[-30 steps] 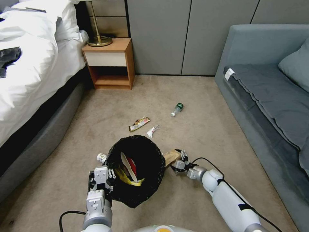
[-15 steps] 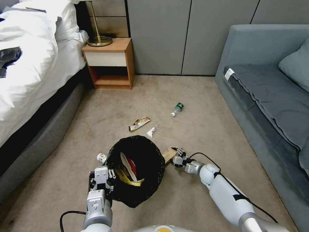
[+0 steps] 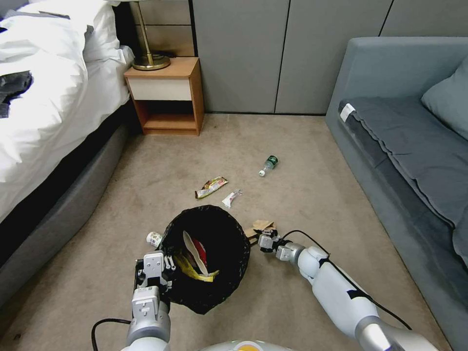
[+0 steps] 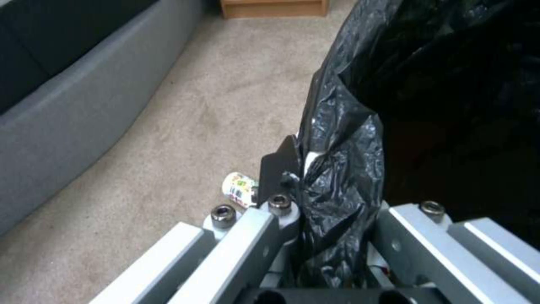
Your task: Pick up the trash bin, then pick up the garbage from the floor and place it into the trash bin.
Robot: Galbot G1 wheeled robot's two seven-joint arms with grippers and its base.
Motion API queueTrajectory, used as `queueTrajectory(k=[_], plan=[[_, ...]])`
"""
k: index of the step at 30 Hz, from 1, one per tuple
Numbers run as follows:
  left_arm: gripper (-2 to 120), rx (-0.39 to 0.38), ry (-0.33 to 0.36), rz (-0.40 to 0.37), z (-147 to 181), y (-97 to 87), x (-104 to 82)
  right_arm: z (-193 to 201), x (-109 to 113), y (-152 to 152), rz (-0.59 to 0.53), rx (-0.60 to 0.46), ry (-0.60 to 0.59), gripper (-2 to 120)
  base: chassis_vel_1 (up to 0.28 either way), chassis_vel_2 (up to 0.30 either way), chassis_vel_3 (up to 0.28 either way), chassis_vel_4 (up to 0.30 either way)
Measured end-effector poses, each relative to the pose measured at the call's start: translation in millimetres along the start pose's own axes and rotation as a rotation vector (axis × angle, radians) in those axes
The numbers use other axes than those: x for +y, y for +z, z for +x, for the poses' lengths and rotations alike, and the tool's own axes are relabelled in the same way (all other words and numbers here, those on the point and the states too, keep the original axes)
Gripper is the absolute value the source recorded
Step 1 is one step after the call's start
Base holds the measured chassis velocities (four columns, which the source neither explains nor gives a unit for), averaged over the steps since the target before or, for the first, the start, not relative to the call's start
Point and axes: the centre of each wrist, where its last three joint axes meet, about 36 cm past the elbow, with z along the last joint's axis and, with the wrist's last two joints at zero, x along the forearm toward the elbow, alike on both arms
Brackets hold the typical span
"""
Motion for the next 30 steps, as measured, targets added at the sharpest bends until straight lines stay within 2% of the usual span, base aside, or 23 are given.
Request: queueTrajectory(k=[7,11,15,18,24,30], plan=[[3,-0.003,0.001,0.002,0,-1.4,0.3,6,3,-1,-0.027,-0.011,0.017,0,0.000,0.000,0.000,0.000],[3,-0.008,0.002,0.001,1,-3.2,0.9,18,11,2,-0.110,-0.020,0.065,0,0.000,0.000,0.000,0.000],[3,-0.013,0.004,-0.003,0,-4.3,2.7,43,29,7,-0.282,-0.047,0.152,0,0.000,0.000,0.000,0.000],[3,-0.018,0.005,-0.001,0,-6.7,4.0,60,32,8,-0.323,-0.068,0.190,0,0.000,0.000,0.000,0.000],[3,-0.028,0.008,0.002,-1,-10.6,5.1,87,31,1,-0.362,-0.117,0.260,0,0.000,0.000,0.000,0.000],[3,-0.029,0.015,0.004,0,-11.2,3.7,125,18,-27,-0.418,-0.217,0.402,0,0.000,0.000,0.000,0.000]])
